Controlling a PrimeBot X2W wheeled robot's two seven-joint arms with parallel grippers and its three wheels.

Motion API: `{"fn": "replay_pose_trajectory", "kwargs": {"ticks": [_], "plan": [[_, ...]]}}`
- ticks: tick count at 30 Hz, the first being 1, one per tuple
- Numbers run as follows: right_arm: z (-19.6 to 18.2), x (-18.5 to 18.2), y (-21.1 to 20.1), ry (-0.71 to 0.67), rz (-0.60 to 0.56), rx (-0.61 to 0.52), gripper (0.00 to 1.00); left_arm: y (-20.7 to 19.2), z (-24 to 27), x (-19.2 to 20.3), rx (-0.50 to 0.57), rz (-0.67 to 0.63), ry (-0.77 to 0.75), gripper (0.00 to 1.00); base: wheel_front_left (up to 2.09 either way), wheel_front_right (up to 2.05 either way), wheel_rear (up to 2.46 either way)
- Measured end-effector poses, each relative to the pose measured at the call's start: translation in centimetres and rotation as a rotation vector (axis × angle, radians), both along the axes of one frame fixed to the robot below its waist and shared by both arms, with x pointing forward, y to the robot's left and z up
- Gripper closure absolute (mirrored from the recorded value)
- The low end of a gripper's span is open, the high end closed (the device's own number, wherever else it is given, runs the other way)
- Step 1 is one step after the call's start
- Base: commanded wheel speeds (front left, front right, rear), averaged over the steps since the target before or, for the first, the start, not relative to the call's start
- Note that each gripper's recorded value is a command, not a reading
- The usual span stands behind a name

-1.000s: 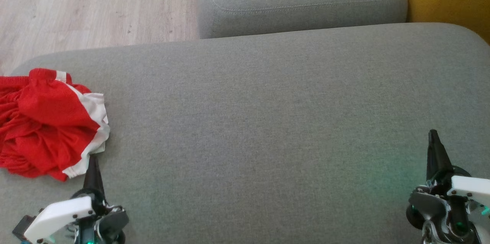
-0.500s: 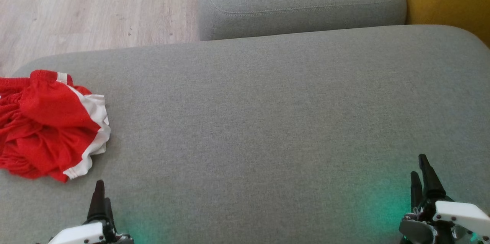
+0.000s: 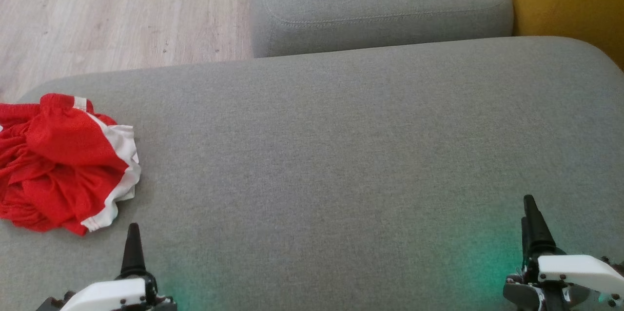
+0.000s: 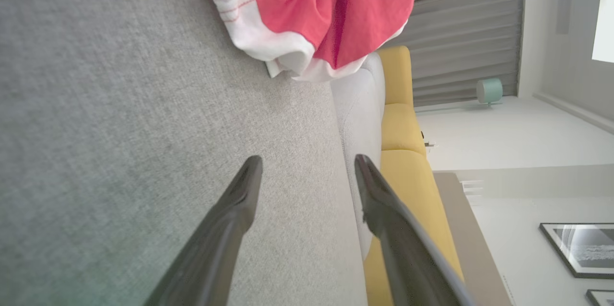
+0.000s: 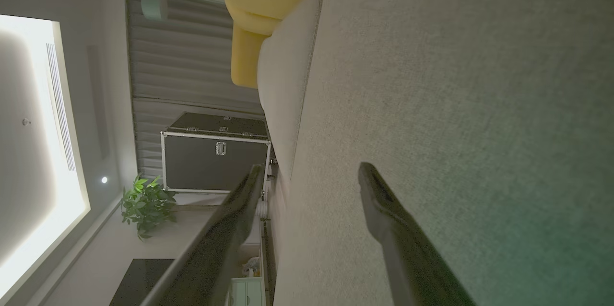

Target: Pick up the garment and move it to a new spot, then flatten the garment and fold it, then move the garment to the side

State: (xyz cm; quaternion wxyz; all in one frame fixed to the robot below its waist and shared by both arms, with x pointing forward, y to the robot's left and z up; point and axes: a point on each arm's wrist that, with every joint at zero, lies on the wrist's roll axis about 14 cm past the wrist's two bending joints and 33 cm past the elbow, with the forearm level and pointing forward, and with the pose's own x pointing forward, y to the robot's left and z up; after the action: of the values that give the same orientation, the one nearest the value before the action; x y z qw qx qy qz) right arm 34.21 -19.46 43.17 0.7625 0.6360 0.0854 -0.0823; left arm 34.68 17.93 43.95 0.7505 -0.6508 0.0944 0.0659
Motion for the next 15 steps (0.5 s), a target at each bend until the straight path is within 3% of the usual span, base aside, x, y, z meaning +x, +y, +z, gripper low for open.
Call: {"fn": "replay_pose_trajectory", "kwargs": {"ticks": [15], "plan": [[1.7, 0.4, 1.0, -0.055, 0.07, -0.223, 0.0, -0.8, 1.2, 0.1, 0.267, -0.061, -0.015, 0.0, 0.0, 0.0, 0.0]]}}
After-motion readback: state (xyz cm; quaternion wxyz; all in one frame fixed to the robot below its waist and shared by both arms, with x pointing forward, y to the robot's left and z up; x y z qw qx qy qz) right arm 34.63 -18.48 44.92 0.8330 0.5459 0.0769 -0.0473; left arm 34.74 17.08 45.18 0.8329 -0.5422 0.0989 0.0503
